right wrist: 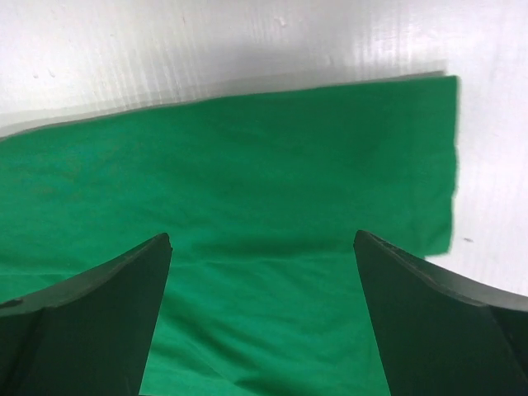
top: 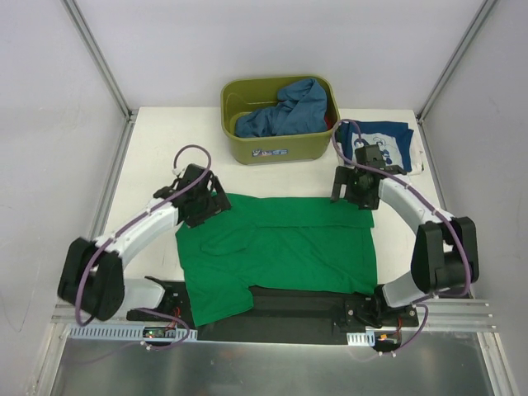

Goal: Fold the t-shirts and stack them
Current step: Fold the flattened tshirt in 1/3 of the way

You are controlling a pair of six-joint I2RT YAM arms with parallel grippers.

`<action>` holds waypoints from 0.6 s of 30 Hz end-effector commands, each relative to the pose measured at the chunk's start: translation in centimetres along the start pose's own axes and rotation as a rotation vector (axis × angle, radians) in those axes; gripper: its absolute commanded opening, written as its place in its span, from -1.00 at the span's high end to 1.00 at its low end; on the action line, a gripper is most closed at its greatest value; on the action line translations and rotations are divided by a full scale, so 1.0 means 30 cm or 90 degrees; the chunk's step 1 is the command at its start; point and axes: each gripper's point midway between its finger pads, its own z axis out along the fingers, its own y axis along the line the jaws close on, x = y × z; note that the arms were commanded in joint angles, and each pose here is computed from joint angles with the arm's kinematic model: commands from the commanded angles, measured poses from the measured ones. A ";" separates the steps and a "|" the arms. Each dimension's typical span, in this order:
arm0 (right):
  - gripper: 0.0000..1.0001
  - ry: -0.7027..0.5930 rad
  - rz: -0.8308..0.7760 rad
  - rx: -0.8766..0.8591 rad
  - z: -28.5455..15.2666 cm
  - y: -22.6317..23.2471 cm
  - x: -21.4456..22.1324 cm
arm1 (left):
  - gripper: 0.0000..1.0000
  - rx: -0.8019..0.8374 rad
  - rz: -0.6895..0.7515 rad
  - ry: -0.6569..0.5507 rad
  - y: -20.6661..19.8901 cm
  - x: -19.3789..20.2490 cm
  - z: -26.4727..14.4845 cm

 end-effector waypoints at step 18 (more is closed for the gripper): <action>-0.93 0.104 -0.010 -0.018 0.264 0.089 -0.083 | -0.99 -0.080 -0.091 0.099 0.162 -0.153 0.338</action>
